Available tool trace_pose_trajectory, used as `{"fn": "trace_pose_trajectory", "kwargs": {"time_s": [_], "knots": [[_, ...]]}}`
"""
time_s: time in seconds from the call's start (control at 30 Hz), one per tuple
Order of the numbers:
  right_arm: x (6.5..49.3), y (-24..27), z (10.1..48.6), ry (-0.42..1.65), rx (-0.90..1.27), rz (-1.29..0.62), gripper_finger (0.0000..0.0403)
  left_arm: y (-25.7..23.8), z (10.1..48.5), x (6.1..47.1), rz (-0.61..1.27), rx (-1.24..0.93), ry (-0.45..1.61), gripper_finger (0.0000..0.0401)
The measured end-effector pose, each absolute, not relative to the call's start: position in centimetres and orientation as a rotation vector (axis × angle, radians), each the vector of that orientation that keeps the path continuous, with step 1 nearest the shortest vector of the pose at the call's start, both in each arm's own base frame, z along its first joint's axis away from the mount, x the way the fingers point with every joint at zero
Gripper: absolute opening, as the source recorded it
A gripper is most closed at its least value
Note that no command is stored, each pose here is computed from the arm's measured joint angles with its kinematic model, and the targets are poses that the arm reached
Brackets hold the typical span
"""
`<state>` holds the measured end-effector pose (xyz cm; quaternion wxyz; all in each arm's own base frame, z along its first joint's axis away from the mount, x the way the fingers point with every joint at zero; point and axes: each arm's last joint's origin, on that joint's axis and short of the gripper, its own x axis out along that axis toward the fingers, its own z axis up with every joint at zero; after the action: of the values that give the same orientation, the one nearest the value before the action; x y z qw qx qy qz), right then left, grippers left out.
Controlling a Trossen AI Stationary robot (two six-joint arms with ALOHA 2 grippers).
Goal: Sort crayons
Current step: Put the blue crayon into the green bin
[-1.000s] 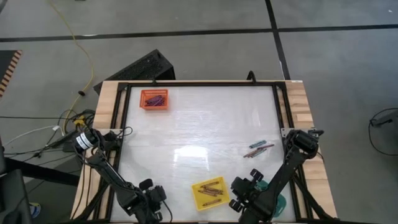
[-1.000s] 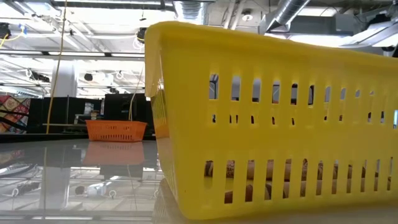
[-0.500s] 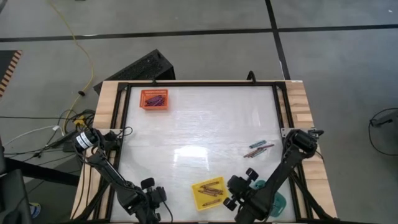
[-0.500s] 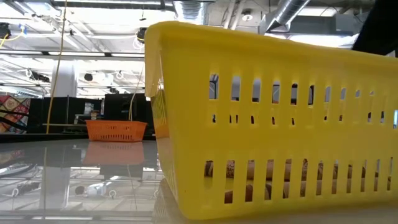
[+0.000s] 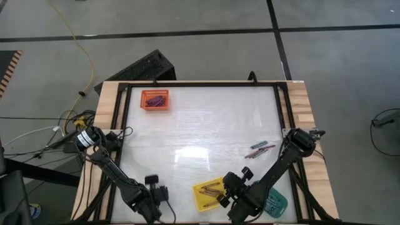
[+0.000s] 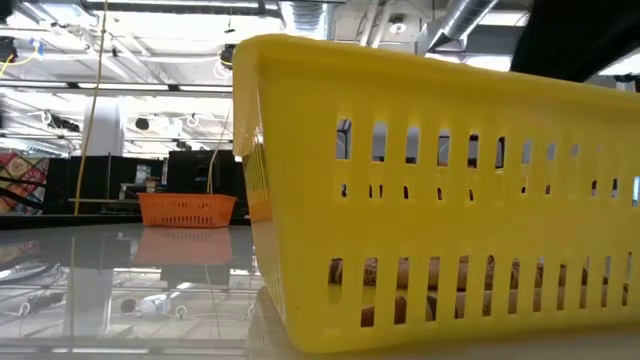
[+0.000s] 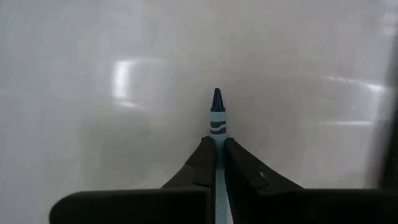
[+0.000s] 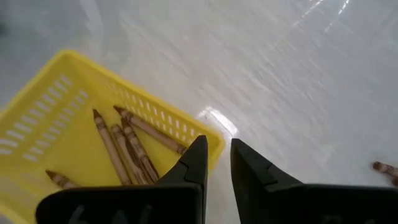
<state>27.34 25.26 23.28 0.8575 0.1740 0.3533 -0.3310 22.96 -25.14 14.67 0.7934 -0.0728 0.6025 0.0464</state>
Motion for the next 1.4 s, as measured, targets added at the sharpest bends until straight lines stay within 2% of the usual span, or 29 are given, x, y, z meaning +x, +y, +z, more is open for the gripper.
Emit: {"fn": "trace_pose_trajectory", "kwargs": {"time_s": [0.13, 0.43, 1.0, 1.4], "knots": [[28.0, 24.8, 23.3, 0.731, 0.387, -0.706, 0.0064, -23.7, 15.4, 23.2, 0.150, -0.072, 1.279, 0.0000], [29.0, 24.3, 23.3, 0.718, 0.405, -0.699, 0.0064, -22.4, 16.1, 23.8, 0.136, 0.006, 1.281, 0.0000], [33.1, 22.3, 23.9, 0.663, 0.375, -0.592, 0.0064, -22.0, 16.4, 24.1, 0.121, 0.017, 1.278, 0.0000], [34.6, 21.5, 24.3, 0.631, 0.368, -0.556, 0.0064, -20.0, 21.2, 24.1, 0.153, 0.006, 1.072, 0.0000]]}}
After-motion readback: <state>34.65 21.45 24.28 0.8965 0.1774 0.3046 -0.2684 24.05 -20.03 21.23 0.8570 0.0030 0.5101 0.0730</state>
